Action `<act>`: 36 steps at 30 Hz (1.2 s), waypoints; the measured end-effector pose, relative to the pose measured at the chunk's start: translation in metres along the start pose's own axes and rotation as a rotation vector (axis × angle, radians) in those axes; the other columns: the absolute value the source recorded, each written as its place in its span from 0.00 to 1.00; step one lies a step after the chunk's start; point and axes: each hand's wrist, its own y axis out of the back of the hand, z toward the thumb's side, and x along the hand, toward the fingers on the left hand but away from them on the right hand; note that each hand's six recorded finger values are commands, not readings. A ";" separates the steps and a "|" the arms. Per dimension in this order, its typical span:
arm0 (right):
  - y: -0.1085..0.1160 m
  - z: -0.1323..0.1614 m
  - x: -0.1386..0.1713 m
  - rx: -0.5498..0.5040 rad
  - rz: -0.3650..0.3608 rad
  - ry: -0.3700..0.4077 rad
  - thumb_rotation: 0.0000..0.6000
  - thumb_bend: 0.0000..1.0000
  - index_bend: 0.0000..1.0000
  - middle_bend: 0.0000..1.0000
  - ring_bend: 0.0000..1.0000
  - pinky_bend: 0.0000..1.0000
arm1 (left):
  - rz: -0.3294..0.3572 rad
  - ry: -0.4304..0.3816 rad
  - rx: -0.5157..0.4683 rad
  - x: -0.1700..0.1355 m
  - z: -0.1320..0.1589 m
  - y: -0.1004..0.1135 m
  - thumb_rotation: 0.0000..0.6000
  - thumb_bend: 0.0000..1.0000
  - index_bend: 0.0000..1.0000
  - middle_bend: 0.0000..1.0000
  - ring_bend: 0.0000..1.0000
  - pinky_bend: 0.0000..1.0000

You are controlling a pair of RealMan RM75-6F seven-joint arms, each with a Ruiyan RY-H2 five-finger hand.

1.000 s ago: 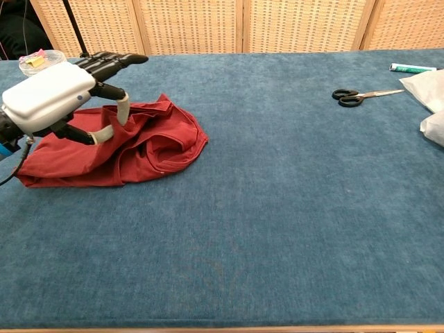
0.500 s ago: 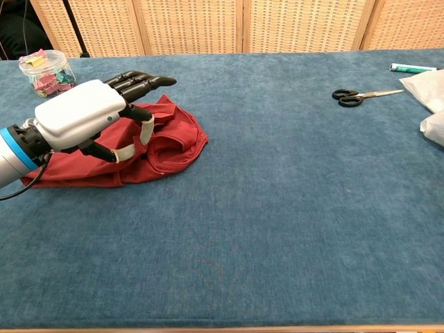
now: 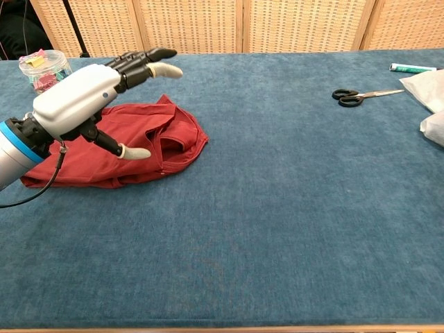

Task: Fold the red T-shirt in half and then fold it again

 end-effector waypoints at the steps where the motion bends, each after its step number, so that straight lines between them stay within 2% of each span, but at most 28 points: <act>1: 0.000 0.000 0.000 0.000 0.000 0.000 1.00 0.00 0.00 0.00 0.00 0.04 | 0.013 0.012 -0.023 0.001 0.000 0.002 1.00 0.00 0.00 0.00 0.00 0.00; 6: 0.000 0.001 0.000 0.000 0.001 0.003 1.00 0.00 0.00 0.00 0.00 0.04 | 0.048 0.063 -0.111 0.000 -0.004 0.010 1.00 0.00 0.00 0.00 0.00 0.00; 10: -0.001 0.001 0.000 0.001 0.003 0.004 1.00 0.00 0.00 0.00 0.00 0.04 | 0.051 0.124 -0.174 -0.003 -0.011 0.017 1.00 0.00 0.00 0.00 0.00 0.00; 15: -0.003 0.002 0.000 0.006 0.010 0.005 1.00 0.00 0.00 0.00 0.00 0.04 | 0.040 0.222 -0.168 -0.006 -0.030 0.023 1.00 0.00 0.00 0.00 0.00 0.00; 24: -0.005 -0.001 -0.001 0.008 0.015 -0.005 1.00 0.00 0.00 0.00 0.00 0.04 | -0.030 0.326 -0.080 0.008 -0.049 0.000 1.00 0.00 0.00 0.00 0.00 0.00; 36: -0.002 -0.003 -0.002 -0.002 0.013 -0.012 1.00 0.00 0.00 0.00 0.00 0.04 | -0.050 0.333 -0.085 0.021 -0.042 -0.025 1.00 0.00 0.00 0.00 0.00 0.00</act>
